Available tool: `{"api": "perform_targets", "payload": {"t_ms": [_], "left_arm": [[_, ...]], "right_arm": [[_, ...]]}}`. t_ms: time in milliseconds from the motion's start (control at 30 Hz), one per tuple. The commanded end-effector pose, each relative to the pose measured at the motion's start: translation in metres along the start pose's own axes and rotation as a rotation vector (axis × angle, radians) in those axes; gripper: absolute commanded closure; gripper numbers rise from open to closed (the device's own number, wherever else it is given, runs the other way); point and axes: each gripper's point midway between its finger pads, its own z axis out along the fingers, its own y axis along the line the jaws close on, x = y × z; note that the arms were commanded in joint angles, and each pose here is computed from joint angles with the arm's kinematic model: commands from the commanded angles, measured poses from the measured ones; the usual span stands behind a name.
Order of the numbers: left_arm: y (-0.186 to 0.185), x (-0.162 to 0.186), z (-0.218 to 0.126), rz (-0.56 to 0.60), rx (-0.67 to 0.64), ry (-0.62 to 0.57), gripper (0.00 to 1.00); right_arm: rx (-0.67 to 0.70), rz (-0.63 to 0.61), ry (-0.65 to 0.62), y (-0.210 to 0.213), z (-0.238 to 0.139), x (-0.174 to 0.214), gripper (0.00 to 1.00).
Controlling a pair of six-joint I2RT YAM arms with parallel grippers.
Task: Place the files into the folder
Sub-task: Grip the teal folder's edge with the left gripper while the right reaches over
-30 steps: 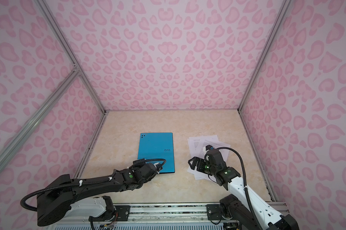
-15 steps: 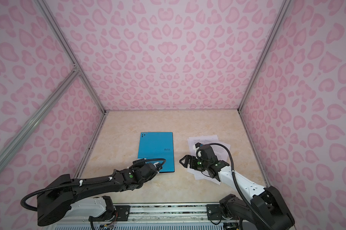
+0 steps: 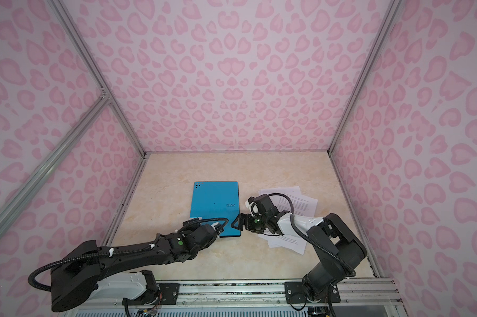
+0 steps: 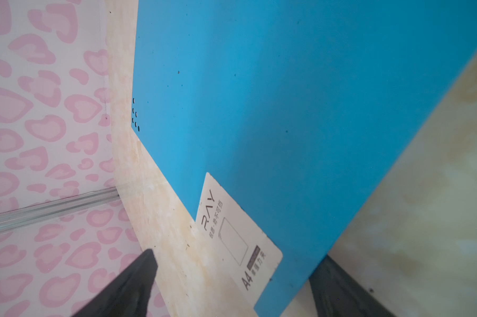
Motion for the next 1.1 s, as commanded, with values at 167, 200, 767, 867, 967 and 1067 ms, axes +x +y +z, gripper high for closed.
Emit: {"api": "perform_targets", "payload": {"t_ms": [167, 200, 767, 867, 967, 1067], "left_arm": [[0.008, -0.004, 0.000, -0.042, -0.033, -0.007, 0.10], [0.008, -0.004, 0.001, -0.042, -0.033, -0.004, 0.10], [0.006, 0.000, 0.005, -0.045, -0.017, 0.016, 0.10], [-0.001, 0.003, 0.006, -0.027, 0.020, 0.026, 0.06], [-0.014, 0.010, 0.007, 0.017, 0.071, 0.048, 0.02], [-0.021, 0.018, 0.013, 0.063, 0.077, 0.082, 0.01]], "right_arm": [[-0.083, -0.010, 0.011, 0.015, 0.015, -0.006, 0.04], [-0.087, -0.010, 0.012, 0.016, 0.016, -0.006, 0.04], [-0.168, -0.008, 0.000, 0.031, 0.021, -0.011, 0.03], [-0.159, -0.006, 0.004, 0.029, 0.022, -0.011, 0.03], [-0.150, -0.006, 0.002, 0.028, 0.021, -0.011, 0.03], [-0.136, -0.008, -0.002, 0.027, 0.019, -0.012, 0.03]]}}
